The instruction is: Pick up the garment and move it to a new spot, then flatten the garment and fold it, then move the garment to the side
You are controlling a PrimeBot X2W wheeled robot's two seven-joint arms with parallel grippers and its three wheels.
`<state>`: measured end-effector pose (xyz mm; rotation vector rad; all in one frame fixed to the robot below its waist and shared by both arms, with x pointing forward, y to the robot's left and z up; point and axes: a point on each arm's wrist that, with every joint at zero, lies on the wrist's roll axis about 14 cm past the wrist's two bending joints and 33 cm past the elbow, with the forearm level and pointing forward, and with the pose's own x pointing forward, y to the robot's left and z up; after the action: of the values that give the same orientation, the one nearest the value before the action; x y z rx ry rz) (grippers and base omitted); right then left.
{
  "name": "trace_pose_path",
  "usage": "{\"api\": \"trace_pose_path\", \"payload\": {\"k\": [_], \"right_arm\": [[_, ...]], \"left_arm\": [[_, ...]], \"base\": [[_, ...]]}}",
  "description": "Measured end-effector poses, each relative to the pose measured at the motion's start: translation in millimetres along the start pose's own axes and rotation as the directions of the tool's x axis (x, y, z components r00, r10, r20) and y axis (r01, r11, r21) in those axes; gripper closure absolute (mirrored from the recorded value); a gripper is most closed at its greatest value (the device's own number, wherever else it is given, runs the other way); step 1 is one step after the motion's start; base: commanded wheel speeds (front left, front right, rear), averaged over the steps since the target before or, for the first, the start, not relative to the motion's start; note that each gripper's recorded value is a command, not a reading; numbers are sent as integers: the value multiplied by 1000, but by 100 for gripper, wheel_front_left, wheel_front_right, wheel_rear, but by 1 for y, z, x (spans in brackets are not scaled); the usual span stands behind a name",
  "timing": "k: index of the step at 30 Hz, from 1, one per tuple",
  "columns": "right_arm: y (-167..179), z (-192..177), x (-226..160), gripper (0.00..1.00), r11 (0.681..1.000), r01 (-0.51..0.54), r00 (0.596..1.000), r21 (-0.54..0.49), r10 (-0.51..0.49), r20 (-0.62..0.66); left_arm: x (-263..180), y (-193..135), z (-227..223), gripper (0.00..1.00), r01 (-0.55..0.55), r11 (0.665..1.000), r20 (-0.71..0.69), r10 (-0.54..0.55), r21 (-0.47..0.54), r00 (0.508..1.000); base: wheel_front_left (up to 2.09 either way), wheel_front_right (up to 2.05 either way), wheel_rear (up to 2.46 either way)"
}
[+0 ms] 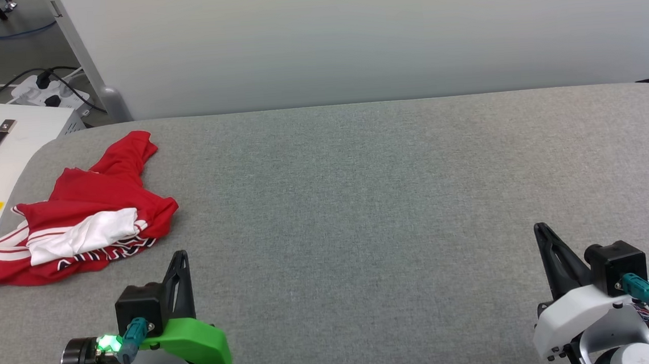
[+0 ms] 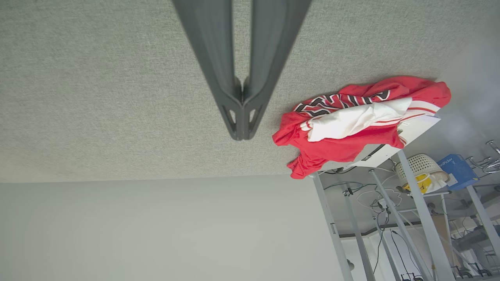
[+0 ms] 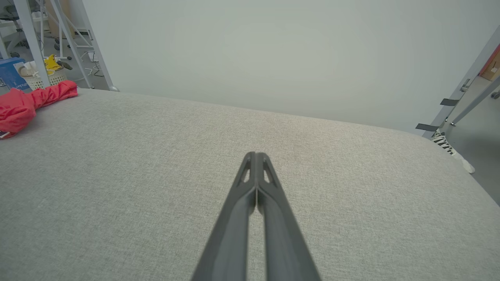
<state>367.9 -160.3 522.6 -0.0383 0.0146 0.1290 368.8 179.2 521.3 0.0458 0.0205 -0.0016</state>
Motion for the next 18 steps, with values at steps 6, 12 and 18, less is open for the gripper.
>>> {"api": "trace_pose_path", "payload": {"k": [6,12,18], "right_arm": [[0,0,0,100,1000,0,1000,0,0,0],[0,0,0,100,1000,0,1000,0,0,0],[0,0,0,0,1000,0,1000,2,0,0]], "left_arm": [[0,0,0,100,0,1000,0,0,0,1000],[0,0,0,100,0,1000,0,0,0,1000],[0,0,-1,0,0,1000,-2,0,0,1000]], "base": [[0,0,0],[0,0,0],[0,0,0]]}}
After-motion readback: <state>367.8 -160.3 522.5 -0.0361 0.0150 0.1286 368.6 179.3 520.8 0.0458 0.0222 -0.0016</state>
